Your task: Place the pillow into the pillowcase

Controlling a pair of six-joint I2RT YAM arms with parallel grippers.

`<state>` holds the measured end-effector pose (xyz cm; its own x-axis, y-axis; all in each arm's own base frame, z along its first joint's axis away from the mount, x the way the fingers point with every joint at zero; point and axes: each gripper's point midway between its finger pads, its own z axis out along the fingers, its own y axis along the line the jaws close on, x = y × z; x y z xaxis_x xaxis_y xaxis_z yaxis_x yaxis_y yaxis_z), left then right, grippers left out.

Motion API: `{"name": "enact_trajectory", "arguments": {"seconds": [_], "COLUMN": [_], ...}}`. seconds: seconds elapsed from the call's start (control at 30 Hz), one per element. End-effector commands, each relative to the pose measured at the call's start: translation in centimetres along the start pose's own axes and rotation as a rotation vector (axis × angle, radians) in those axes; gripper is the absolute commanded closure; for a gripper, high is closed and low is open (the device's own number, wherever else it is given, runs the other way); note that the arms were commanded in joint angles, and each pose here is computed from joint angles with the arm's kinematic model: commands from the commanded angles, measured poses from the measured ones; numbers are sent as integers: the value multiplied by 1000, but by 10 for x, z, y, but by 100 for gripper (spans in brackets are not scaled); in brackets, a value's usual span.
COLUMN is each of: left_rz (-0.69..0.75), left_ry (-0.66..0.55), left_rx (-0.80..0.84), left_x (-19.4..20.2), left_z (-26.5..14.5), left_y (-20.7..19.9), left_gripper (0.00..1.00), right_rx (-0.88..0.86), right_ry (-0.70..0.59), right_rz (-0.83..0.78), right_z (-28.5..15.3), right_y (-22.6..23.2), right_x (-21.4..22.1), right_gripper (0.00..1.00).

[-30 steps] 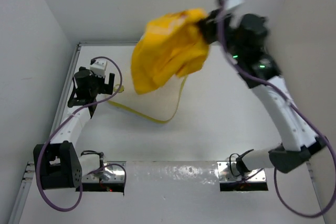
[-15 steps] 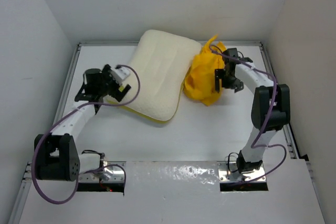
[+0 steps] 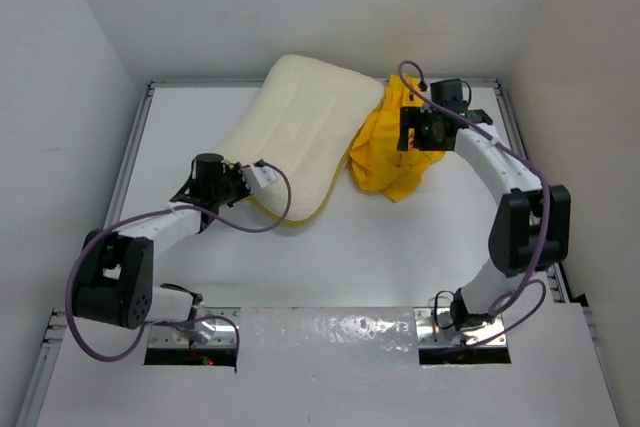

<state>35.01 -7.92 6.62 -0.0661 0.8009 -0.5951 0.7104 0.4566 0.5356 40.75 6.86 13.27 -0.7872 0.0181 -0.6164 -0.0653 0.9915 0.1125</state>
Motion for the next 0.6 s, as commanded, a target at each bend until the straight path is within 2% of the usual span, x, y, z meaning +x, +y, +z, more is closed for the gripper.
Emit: {"name": "enact_trajectory", "arguments": {"seconds": [0.0, 0.03, 0.07, 0.1, 0.13, 0.2, 0.23, 0.27, 0.3, 0.33, 0.37, 0.4, 0.43, 0.47, 0.53, 0.57], "left_rz": [-169, -249, -267, -252, -174, -130, -159, -189, -233, -313, -364, -450, -464, -475, -450, -442], "left_ry": [91, 140, 170, 206, 271, 315, 311, 289, 261, 201, 150, 89, 27, -55, -216, -249], "left_rx": [-214, -302, -348, -393, -411, -457, -472, -480, -484, -510, -462, -450, -450, -360, -277, -259], "left_x": [32, 62, 77, 91, 111, 117, 117, 112, 106, 91, 79, 65, 44, 22, -21, -33], "left_z": [-20, -42, -54, -68, -82, -97, -99, -101, -100, -103, -99, -99, -106, -102, -104, -103], "left_y": [63, 95, 106, 116, 117, 124, 126, 128, 130, 143, 138, 142, 158, 150, 154, 155], "left_gripper": [100, 100, 100, 100, 100, 100, 97, 81, 28, 7, 0, 0, 0, 0, 0, 0], "right_rx": [-121, -137, -157, -173, -178, -183, -182, -183, -183, -184, -209, -223, -229, -242, -265, -299], "right_ry": [-21, 5, 3, -16, -19, -15, -12, 17, 18, 28, 45, 10, -19, -90, -172, -217], "right_rz": [-3, -7, -29, -48, -87, -147, -149, -134, -118, -121, -130, -137, -146, -155, -171, -178], "right_z": [29, 44, 48, 51, 57, 77, 85, 100, 102, 103, 100, 88, 80, 59, 30, 11], "right_y": [40, 47, 62, 73, 80, 99, 101, 101, 103, 103, 107, 111, 113, 117, 122, 129], "right_x": [-20, -16, -19, -27, -27, -20, -18, -9, -14, -15, -14, -25, -33, -51, -75, -88], "right_gripper": [21, 22, 23, 23, 23, 23, 23, 28, 37, 52, 83, 94, 100, 100, 100, 100]}}
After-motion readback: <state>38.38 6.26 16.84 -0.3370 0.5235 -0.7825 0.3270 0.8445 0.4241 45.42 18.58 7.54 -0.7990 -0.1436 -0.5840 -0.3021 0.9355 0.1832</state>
